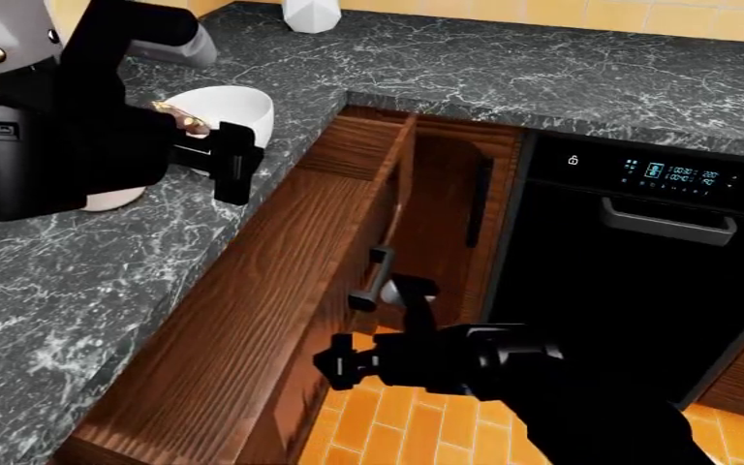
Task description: Place the bar in the bowl and close the drawer.
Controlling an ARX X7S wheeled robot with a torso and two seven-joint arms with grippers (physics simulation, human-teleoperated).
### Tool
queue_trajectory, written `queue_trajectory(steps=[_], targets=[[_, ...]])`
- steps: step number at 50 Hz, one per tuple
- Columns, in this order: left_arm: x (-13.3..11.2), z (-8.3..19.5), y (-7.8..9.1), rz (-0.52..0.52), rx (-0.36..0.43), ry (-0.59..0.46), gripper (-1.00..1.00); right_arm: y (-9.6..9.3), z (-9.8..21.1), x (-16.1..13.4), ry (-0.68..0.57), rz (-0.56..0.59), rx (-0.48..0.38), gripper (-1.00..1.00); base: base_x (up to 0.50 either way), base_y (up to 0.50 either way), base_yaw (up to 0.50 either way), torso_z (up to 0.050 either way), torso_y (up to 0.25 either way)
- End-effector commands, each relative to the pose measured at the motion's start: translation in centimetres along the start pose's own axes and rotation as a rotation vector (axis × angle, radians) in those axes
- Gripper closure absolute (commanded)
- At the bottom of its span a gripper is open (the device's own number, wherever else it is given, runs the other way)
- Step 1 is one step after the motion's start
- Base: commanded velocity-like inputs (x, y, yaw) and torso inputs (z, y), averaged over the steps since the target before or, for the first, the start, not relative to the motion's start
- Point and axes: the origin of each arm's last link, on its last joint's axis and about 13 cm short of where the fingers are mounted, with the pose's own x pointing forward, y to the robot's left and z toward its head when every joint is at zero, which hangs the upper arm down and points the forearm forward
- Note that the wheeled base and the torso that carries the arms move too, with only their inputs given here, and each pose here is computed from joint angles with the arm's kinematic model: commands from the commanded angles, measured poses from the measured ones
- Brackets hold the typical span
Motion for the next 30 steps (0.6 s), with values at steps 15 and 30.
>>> queue_trajectory(steps=[15, 30], targets=[[0.0, -0.5, 0.5, 0.008, -0.017, 0.004, -1.0, 1.0, 0.5, 0.6, -0.043, 0.129, 0.075, -1.0, 0.0, 0.0, 0.0, 0.0, 0.001], [0.0, -0.6, -0.1, 0.016, -0.007, 0.005, -1.0, -1.6, -4.0, -7.9, -0.133, 0.15, 0.079, -1.0, 0.0, 0.0, 0.0, 0.0, 0.001]])
